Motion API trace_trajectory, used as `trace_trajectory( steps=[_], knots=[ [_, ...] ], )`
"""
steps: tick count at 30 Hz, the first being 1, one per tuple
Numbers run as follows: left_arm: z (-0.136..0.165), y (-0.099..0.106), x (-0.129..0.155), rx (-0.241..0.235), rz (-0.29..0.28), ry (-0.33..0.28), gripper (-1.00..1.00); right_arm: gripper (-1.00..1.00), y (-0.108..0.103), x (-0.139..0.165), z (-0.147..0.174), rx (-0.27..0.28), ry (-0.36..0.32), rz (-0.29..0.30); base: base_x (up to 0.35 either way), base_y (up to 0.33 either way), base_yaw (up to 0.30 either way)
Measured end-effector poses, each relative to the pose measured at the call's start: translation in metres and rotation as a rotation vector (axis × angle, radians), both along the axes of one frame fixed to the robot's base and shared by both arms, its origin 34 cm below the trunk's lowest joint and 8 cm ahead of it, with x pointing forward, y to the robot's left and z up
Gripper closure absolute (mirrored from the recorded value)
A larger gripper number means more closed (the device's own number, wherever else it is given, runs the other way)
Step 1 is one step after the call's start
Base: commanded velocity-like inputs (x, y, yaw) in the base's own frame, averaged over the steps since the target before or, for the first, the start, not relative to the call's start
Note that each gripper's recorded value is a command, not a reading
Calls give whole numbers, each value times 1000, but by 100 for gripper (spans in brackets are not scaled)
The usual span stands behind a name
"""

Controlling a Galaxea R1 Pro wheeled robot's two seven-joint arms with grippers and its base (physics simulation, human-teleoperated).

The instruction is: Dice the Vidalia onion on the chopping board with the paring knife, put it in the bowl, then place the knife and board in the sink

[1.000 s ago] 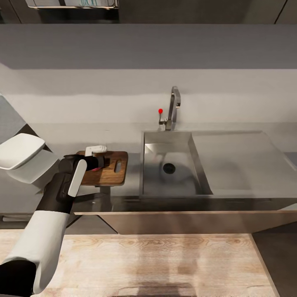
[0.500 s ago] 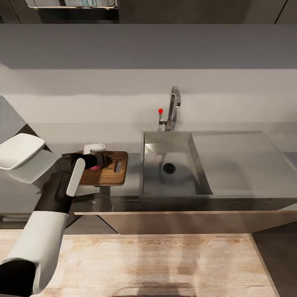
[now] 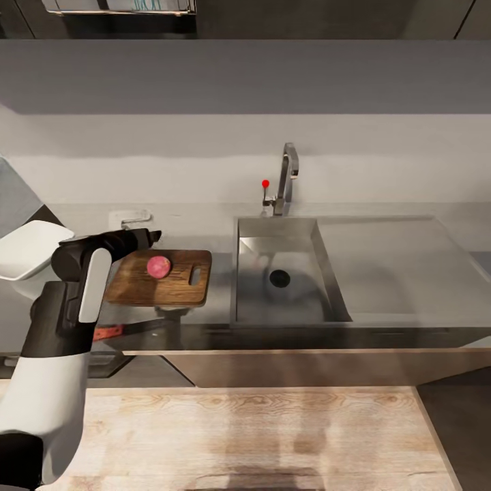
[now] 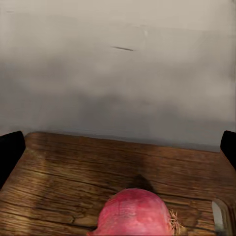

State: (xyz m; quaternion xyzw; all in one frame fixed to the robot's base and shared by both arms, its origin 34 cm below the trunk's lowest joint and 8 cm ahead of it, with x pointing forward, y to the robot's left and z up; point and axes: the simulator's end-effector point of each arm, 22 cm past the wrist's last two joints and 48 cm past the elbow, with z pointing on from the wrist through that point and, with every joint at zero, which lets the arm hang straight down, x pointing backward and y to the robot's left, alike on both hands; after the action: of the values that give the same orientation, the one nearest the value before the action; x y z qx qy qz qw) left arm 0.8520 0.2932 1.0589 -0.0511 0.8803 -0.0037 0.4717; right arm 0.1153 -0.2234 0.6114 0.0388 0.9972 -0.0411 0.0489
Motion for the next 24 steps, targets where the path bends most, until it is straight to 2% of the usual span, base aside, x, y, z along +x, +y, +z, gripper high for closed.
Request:
trace_trajectory(
  steps=[5,24],
  knots=[
    [0,1,0,0,2,-1,-100,-100,0,0,0,0,1,0,-207,0,0],
    [-16,-3,-1,-13,0,38,-100,-100,-1,0,0,-1,0,2,-331,0,0]
  ],
)
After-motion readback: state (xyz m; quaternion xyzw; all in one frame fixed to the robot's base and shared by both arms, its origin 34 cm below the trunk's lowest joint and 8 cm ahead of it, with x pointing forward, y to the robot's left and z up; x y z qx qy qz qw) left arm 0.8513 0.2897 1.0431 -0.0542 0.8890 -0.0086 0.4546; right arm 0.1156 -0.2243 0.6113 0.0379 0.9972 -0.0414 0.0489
